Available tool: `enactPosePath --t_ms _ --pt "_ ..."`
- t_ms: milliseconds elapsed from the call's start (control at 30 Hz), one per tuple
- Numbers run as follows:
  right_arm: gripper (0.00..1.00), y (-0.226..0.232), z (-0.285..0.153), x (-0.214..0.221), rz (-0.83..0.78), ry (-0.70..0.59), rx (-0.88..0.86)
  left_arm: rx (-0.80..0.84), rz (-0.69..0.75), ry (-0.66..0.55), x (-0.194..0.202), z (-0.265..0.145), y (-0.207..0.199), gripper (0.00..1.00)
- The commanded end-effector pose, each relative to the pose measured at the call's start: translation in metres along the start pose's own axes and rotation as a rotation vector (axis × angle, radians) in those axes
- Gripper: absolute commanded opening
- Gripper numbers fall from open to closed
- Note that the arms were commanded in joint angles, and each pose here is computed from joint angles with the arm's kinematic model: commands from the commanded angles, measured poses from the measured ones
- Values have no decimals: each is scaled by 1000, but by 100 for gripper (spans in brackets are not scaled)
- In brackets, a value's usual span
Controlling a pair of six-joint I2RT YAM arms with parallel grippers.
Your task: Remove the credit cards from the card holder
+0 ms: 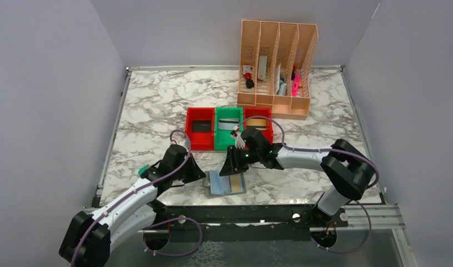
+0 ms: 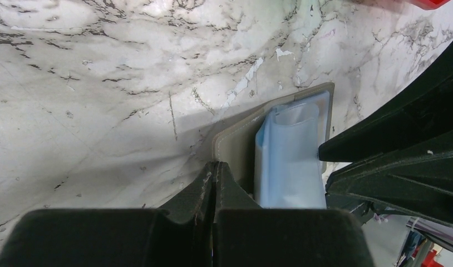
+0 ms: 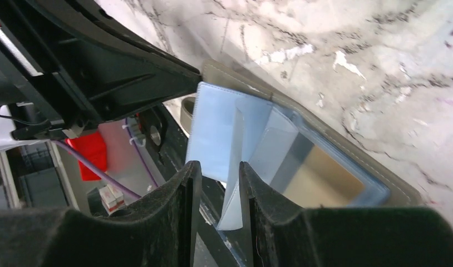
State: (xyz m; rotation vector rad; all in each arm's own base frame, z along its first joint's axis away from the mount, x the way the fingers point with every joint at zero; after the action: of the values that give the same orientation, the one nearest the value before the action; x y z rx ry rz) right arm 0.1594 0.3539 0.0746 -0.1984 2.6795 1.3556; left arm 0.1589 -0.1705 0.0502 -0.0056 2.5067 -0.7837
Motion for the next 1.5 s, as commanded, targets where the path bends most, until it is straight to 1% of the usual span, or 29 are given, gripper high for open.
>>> enactPosePath --t_ms 0,367,400,467,633,700,767,867,967,1300,1467 --pt "36 24 7 -2 -15 45 -102 27 0 -22 -2 0 -5 0" --pt "38 36 25 12 -76 145 -113 25 -12 -36 -5 0 -6 0" --pt "38 34 23 10 -79 128 -98 25 -13 -35 -5 0 -5 0" --pt "38 29 15 3 -92 51 -44 27 -15 -39 -5 0 -6 0" --pt "46 -11 -15 -18 -97 -150 226 28 -18 -47 -6 -1 -6 0" --pt "48 -25 -26 -18 -90 -190 295 28 -17 -50 -6 -1 -6 0" --pt "50 -38 -32 -12 -80 -191 337 29 -17 -51 -7 -1 -7 0" --pt "51 -45 -32 -1 -51 -166 331 29 -17 -51 -6 -1 -6 0" --pt "51 -43 -27 7 -25 -138 284 30 -17 -51 -6 -1 -6 0" --pt "50 -46 -11 12 -7 -84 265 30 -11 -50 -6 -1 -6 0" --pt "49 -43 -9 12 -13 -74 248 30 -12 -47 -5 -1 -6 0"
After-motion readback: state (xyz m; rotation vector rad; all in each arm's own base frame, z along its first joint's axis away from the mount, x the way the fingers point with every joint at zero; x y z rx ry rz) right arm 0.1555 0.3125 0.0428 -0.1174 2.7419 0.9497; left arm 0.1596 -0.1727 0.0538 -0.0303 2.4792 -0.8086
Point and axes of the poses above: each gripper's point midway between its finger pads, its own z axis out along the fingers, its own y axis along the line the jaws close on, x = y × z, the point moved 1 cm from there along -z, back along the fingers, and after that the axes turned 10 degrees about z, right-handed, at the moved point
